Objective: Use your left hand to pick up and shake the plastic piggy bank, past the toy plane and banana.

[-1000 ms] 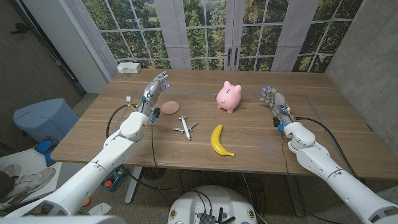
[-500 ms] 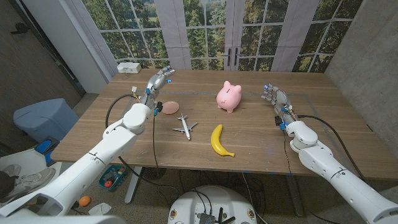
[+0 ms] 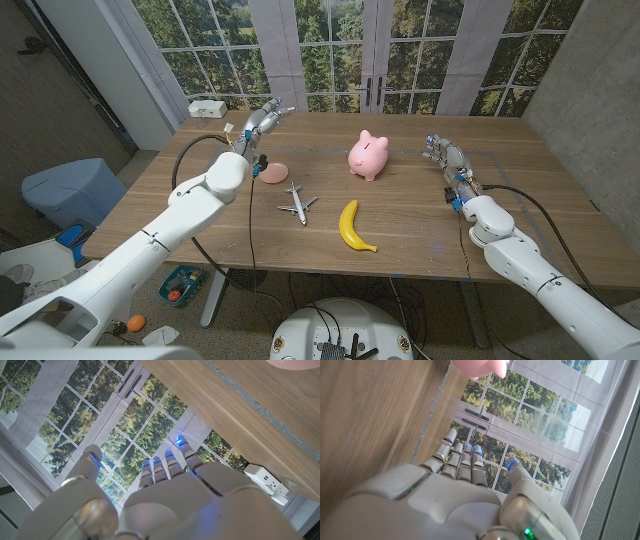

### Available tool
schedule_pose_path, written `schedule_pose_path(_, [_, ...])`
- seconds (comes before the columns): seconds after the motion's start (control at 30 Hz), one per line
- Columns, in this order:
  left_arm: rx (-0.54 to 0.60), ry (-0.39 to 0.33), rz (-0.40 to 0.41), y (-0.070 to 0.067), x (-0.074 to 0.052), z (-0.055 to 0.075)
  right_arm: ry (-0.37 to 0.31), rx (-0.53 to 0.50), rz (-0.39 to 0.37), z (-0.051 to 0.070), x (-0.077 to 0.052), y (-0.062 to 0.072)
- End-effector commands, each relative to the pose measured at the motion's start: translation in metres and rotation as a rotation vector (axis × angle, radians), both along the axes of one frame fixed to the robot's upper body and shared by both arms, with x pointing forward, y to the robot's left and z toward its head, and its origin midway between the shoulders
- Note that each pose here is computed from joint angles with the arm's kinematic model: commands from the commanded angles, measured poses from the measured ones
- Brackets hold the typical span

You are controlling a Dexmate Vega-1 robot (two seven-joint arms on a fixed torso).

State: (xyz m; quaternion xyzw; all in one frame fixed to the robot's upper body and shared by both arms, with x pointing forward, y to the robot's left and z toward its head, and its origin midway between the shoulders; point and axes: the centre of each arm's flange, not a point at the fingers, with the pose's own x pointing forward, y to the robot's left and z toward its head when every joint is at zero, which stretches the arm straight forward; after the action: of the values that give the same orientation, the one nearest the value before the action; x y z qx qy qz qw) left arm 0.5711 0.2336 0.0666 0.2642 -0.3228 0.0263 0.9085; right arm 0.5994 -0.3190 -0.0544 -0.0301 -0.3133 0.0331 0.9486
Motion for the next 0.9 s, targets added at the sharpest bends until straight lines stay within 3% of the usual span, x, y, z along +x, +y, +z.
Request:
schedule_pose_path(0.03, [0.119,0.034,0.042,-0.025,-0.005,0.023,-0.019,-0.026,-0.016,-0.001,-0.009,-0.003])
schedule_pose_path(0.9, [0.329,0.095,0.131,-0.085,-0.007,0.049,-0.055,-0.037,-0.035,-0.005,-0.020,-0.023])
